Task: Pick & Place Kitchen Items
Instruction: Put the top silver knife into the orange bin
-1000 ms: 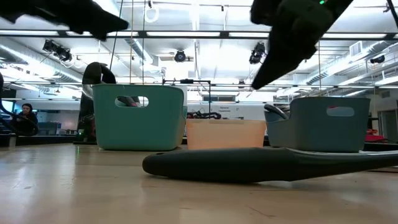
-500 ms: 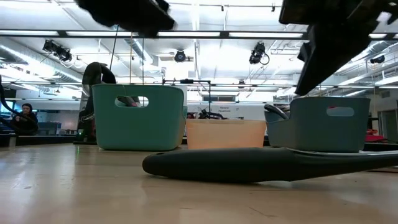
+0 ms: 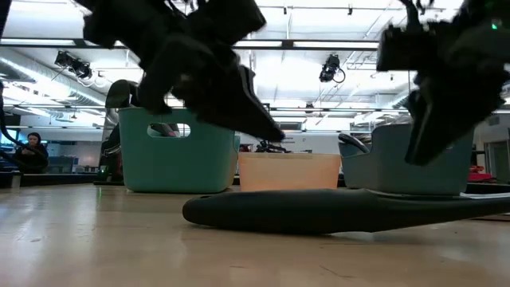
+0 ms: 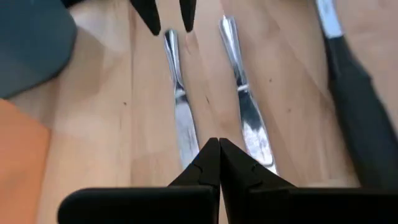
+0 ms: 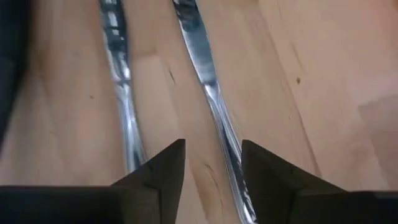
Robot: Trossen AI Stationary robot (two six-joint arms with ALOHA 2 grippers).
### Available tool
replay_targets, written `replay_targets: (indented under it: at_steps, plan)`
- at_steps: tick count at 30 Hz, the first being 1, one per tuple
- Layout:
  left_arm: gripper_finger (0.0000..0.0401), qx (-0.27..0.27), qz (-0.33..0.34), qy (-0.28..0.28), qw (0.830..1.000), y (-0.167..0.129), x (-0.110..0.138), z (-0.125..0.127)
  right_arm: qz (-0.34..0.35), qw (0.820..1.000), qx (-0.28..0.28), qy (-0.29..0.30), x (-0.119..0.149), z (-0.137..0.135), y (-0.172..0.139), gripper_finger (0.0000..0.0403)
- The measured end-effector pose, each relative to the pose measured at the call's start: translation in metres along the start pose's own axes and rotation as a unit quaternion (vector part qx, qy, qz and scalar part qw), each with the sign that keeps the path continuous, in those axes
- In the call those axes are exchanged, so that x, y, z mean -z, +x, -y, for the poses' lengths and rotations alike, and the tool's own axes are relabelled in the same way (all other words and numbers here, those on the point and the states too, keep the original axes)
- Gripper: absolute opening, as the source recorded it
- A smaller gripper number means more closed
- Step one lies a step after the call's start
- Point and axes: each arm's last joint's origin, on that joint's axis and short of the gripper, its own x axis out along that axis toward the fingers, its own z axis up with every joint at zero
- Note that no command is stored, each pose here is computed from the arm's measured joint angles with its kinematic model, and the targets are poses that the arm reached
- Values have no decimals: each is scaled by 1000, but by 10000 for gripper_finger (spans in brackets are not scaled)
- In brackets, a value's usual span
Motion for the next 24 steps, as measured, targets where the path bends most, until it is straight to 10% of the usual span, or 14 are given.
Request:
replay_targets:
  at_steps: [24]
  plan:
    - [1, -40, -48, 41, 997, 18, 12, -16, -13, 999, 25, 16, 16, 10, 11, 165]
